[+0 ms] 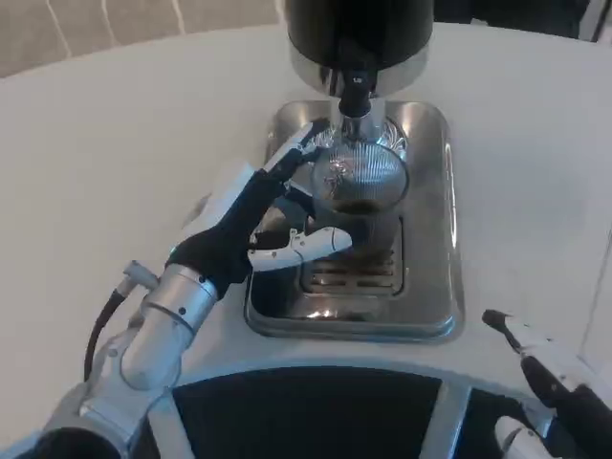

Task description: Grasp the cup under the faucet to collect the drink, then remove the cup.

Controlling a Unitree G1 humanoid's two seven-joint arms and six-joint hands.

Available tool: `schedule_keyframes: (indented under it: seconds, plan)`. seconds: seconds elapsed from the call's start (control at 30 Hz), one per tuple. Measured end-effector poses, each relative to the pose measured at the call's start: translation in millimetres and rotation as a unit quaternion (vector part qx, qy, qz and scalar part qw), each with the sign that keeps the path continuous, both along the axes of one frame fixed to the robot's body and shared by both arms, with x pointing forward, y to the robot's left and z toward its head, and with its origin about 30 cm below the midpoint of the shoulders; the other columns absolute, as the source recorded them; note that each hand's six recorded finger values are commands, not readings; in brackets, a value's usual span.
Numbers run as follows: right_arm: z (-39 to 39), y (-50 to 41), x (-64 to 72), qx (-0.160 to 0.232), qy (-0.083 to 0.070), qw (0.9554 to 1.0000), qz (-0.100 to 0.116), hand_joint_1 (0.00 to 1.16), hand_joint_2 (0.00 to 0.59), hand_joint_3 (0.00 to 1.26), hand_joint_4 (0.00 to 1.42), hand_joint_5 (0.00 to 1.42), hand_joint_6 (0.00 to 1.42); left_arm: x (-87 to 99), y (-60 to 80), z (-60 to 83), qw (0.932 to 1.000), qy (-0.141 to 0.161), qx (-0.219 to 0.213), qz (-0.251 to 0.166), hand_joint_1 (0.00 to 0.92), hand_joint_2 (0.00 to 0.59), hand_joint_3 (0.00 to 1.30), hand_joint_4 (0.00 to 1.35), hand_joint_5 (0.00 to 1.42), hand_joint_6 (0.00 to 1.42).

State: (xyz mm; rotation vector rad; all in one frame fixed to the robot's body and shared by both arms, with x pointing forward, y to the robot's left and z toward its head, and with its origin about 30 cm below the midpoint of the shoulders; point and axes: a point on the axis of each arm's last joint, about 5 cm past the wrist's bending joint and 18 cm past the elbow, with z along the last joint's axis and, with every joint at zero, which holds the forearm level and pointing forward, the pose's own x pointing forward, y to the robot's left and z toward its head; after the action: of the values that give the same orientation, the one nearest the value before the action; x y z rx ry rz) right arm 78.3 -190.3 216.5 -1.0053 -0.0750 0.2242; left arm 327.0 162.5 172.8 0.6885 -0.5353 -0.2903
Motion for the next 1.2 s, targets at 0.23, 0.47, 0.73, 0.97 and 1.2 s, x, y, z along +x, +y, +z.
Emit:
schedule_keyframes:
  seconds: [0.23, 0.47, 0.73, 0.97, 1.2]
  plan:
    - [-1.9, -0.3, -2.4, 0.005, 0.002, 0.9999, -0.01, 0.0, 0.579, 0.01, 0.0, 0.0, 0.0, 2.5, -7.4, 1.7, 0.9995, -0.002, 0.025, -0.018, 0.39, 0.088, 0.1, 0.18, 0.49, 0.47]
    - [-2.1, -0.8, -2.8, 0.005, 0.001, 0.9999, -0.014, 0.0, 0.579, 0.01, 0.0, 0.0, 0.0, 4.6, -12.1, 3.9, 0.9989, -0.005, 0.039, -0.024, 0.385, 0.084, 0.1, 0.17, 0.51, 0.58]
    - [-2.2, -0.8, -2.8, 0.006, 0.002, 0.9999, -0.015, 0.0, 0.577, 0.02, 0.0, 0.0, 0.0, 6.6, -17.6, 5.6, 0.9987, -0.006, 0.044, -0.023, 0.366, 0.078, 0.1, 0.16, 0.46, 0.45]
    - [-2.3, -3.3, -3.8, 0.006, 0.005, 0.9996, -0.026, 0.0, 0.585, 0.05, 0.0, 0.0, 0.01, 6.5, -24.3, 3.8, 0.999, -0.005, 0.039, -0.022, 0.371, 0.087, 0.13, 0.19, 0.53, 0.69]
    - [-2.7, -4.6, -5.2, 0.009, 0.007, 0.9995, -0.03, 0.0, 0.586, 0.05, 0.0, 0.0, 0.01, 7.4, -33.4, 4.4, 0.9993, -0.008, 0.032, -0.018, 0.384, 0.088, 0.26, 0.28, 0.51, 0.54]
